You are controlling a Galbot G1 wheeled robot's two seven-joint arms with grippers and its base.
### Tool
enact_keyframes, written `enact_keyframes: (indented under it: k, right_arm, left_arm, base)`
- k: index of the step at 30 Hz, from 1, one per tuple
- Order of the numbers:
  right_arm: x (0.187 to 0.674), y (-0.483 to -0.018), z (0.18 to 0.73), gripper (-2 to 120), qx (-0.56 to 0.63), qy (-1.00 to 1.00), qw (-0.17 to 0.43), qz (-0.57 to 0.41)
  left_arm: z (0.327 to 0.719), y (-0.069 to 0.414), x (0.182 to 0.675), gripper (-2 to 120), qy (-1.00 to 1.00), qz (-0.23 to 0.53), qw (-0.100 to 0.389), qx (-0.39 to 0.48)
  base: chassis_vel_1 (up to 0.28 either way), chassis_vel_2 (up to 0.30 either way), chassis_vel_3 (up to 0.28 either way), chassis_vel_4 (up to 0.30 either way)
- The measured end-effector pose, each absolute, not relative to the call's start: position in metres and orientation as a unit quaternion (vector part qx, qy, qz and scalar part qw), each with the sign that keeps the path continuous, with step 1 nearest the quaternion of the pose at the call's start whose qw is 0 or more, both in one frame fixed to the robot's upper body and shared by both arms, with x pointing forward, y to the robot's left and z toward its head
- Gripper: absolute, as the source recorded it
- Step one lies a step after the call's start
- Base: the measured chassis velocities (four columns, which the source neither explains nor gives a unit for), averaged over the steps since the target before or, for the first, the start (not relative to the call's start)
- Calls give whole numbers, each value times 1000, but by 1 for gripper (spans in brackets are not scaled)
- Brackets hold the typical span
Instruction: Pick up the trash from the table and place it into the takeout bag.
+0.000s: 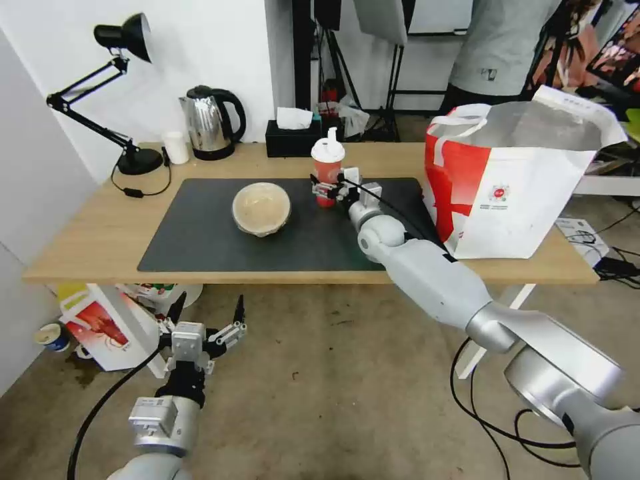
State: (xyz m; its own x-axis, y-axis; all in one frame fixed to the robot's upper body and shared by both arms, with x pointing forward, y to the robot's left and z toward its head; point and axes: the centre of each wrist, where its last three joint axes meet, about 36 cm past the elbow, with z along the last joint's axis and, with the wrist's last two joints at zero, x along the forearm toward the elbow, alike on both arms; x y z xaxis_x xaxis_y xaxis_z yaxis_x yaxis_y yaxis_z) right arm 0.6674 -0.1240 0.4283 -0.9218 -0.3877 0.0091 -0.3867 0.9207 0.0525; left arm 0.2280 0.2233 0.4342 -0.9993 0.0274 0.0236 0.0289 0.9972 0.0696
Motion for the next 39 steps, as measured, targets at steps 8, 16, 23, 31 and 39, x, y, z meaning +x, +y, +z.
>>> enact_keyframes:
  k: [8, 16, 23, 31, 39]
  right_arm:
    - [669, -126, 428, 75, 204, -979, 3, -29]
    - [670, -128, 431, 45, 206, -978, 0, -33]
    - [669, -130, 433, 31, 210, -977, 0, -39]
    - [666, -134, 441, 15, 215, -976, -7, -45]
    - [662, -140, 455, 3, 222, -973, -17, -53]
  left_arm:
    - [434, 223, 228, 100, -999, -35, 11, -14]
    - [434, 223, 228, 100, -999, -35, 11, -14]
    - [434, 223, 228, 100, -999, -35, 11, -14]
    - [434, 223, 228, 100, -999, -35, 11, -14]
    - [434, 223, 228, 100, -999, -35, 11, -14]
  base:
    - [0, 0, 0, 0]
    - [0, 0, 0, 0]
    - [0, 0, 0, 0]
    - [0, 0, 0, 0]
    - [0, 0, 0, 0]
